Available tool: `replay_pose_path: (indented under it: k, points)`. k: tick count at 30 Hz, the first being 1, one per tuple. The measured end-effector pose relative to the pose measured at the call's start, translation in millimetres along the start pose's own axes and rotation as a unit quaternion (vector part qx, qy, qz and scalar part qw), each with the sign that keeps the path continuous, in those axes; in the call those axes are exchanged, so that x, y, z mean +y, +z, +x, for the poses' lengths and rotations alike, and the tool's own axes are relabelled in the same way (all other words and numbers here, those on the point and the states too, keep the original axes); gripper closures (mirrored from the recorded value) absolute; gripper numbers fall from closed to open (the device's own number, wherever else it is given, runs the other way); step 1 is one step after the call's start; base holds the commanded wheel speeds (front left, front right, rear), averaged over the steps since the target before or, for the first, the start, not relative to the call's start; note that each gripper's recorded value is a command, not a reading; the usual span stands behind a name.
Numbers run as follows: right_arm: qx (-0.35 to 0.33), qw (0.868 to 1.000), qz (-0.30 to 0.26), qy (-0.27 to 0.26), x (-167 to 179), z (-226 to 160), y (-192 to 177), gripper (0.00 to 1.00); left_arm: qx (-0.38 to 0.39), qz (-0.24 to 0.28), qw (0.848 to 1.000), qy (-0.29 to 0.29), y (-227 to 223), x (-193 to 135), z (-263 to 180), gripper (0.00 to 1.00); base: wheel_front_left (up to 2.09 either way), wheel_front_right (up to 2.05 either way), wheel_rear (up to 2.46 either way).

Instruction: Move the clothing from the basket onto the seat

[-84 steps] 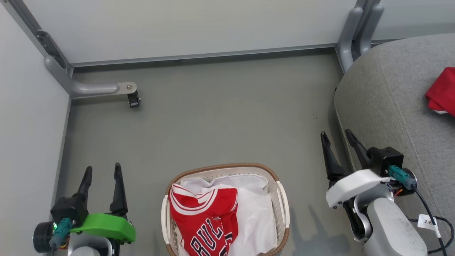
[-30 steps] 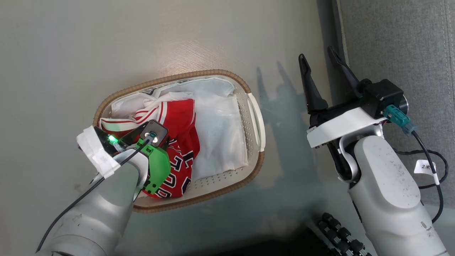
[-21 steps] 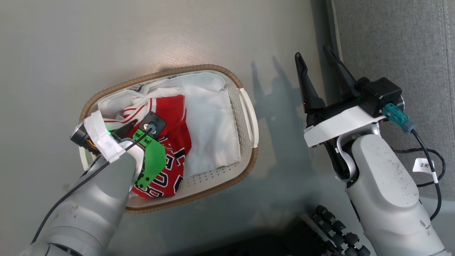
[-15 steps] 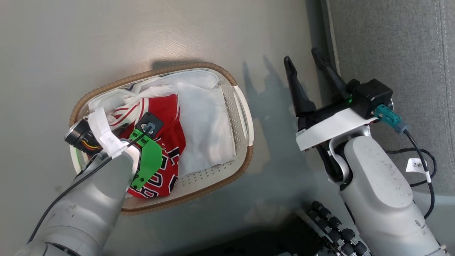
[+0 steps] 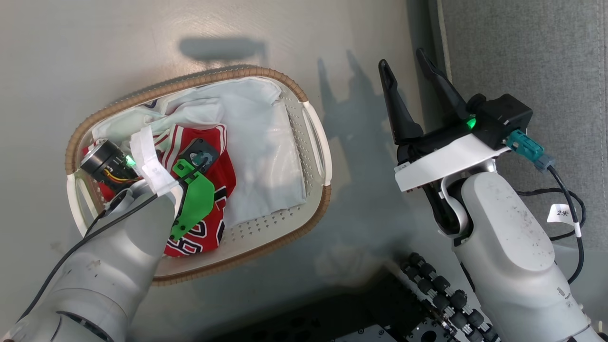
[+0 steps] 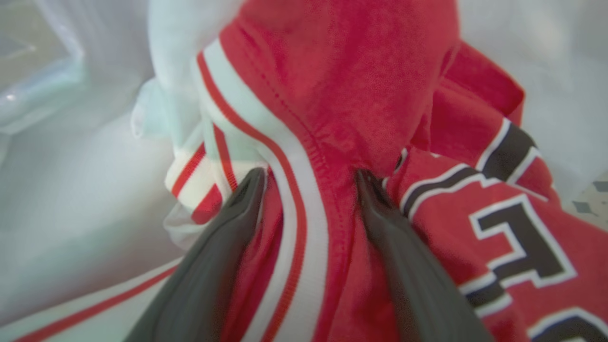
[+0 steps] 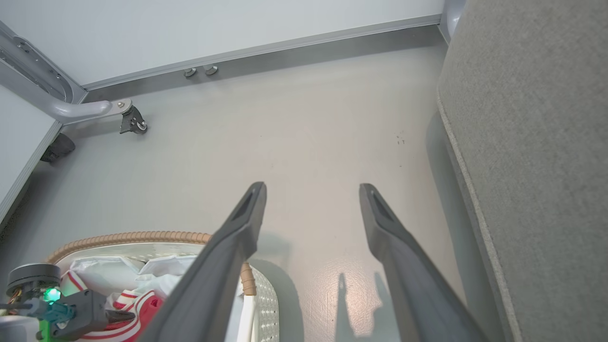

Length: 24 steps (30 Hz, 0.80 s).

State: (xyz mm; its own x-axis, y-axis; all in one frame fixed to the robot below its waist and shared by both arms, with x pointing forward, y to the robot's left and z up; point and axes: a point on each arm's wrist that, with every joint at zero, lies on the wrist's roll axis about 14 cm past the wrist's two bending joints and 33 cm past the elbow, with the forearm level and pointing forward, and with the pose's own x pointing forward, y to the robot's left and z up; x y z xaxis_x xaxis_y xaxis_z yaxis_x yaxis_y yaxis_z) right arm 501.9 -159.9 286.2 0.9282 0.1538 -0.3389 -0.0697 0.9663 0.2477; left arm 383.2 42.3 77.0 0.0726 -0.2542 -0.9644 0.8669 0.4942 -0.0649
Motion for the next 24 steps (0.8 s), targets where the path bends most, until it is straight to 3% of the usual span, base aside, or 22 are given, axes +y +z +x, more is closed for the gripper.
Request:
replay_pose_path:
  k: [5, 7, 8, 9, 10, 18, 24]
  points:
    - [0.006, 1.0, 0.001, -0.004, -3.4, 2.2, -7.1, 0.0, 0.009, -0.003, 1.0, -0.007, -8.0, -2.2, 6.4, 0.0, 0.0, 0.0, 0.0]
    - [0.008, 1.0, 0.002, -0.005, -4.6, 3.0, -9.3, 0.0, 0.015, -0.006, 1.0, -0.012, -11.4, -3.7, 7.8, 0.56, 0.0, 0.0, 0.0]
    - [0.008, 1.0, 0.002, -0.005, -4.7, 3.3, -10.0, 0.0, 0.019, -0.006, 1.0, -0.012, -13.3, -3.6, 7.9, 0.75, 0.0, 0.0, 0.0]
    - [0.008, 1.0, 0.003, -0.005, -4.5, 3.8, -10.4, 0.0, 0.022, -0.006, 1.0, -0.012, -15.9, -2.4, 7.9, 0.84, 0.0, 0.0, 0.0]
    - [0.009, 1.0, 0.003, -0.005, -4.4, 4.1, -10.8, 0.0, 0.026, -0.009, 1.0, -0.011, -18.6, -1.0, 7.7, 1.0, 0.0, 0.0, 0.0]
    - [0.007, 1.0, 0.004, -0.006, -5.0, 5.5, -9.2, 0.0, 0.017, -0.015, 1.0, -0.015, -25.2, 6.9, 3.9, 1.0, 0.0, 0.0, 0.0]
    - [-0.005, 1.0, 0.001, -0.009, -5.9, 4.7, 3.7, 0.0, -0.041, -0.007, 0.999, -0.018, 0.6, 5.2, -6.0, 1.0, 0.0, 0.0, 0.0]
